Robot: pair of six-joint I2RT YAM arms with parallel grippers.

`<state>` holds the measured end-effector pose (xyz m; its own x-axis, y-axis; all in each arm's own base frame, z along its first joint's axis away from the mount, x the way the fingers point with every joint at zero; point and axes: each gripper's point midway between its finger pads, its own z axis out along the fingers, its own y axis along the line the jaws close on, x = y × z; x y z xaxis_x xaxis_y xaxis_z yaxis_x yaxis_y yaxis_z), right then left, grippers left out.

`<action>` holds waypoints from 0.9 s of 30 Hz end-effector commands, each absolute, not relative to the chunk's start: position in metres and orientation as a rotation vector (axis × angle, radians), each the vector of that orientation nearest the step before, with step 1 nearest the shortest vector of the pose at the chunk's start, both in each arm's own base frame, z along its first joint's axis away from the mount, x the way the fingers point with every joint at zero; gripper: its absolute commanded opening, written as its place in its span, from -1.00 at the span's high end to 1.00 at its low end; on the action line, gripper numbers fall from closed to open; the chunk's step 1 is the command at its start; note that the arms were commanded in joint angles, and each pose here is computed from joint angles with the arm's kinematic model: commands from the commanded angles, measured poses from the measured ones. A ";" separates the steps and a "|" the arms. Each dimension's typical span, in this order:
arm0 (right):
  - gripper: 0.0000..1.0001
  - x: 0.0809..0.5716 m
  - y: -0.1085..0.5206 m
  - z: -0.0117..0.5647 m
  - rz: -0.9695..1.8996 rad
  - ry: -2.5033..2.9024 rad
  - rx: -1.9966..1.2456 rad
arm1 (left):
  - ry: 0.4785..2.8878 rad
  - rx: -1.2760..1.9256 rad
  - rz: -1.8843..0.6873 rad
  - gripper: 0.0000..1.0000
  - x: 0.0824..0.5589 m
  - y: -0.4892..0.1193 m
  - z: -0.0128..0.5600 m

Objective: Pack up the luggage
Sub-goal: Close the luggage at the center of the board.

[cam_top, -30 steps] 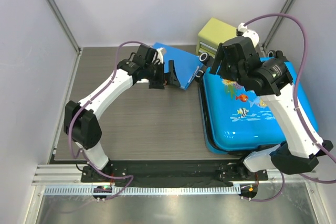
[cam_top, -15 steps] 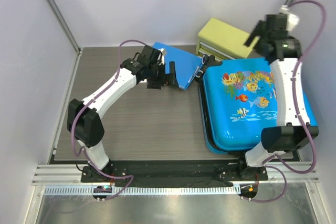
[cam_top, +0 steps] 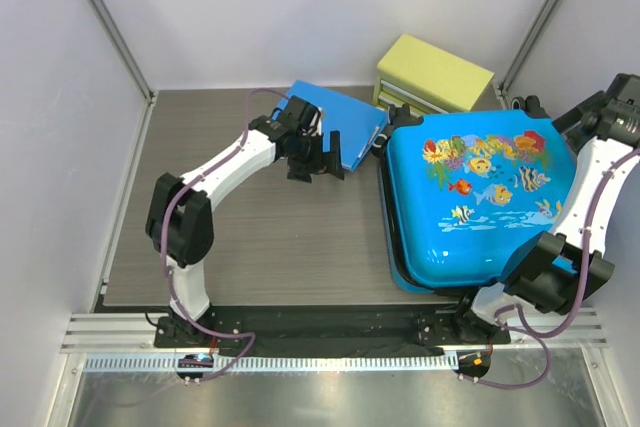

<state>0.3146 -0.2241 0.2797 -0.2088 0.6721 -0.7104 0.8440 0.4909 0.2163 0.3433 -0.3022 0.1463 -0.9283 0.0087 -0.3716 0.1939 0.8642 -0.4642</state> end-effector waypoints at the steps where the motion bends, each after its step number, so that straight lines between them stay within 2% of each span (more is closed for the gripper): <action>1: -1.00 0.292 -0.222 0.283 -0.298 1.916 1.265 | 2.715 0.155 -0.795 -0.87 0.351 -0.306 0.118; 4: -1.00 0.276 -0.223 0.261 -0.318 1.958 1.315 | 2.715 0.081 -0.878 -0.87 0.363 -0.301 0.101; 9: -0.99 0.257 -0.213 0.235 -0.314 2.006 1.353 | 2.688 -0.038 -0.871 -0.87 0.394 -0.274 0.080; 18: -0.97 0.255 -0.160 0.185 0.002 2.102 1.417 | 2.629 -0.080 -0.851 -0.88 0.446 -0.257 0.052; 27: -0.91 0.218 -0.119 0.146 0.086 2.228 1.448 | 2.542 -0.178 -0.840 -0.89 0.490 -0.240 0.047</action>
<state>0.2599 -0.2210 0.2327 -0.1088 0.6371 -0.7631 0.8423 0.4667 0.2696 0.4556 -0.2494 0.0491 -0.9240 -0.2069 -0.3216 0.0229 0.8096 -0.5865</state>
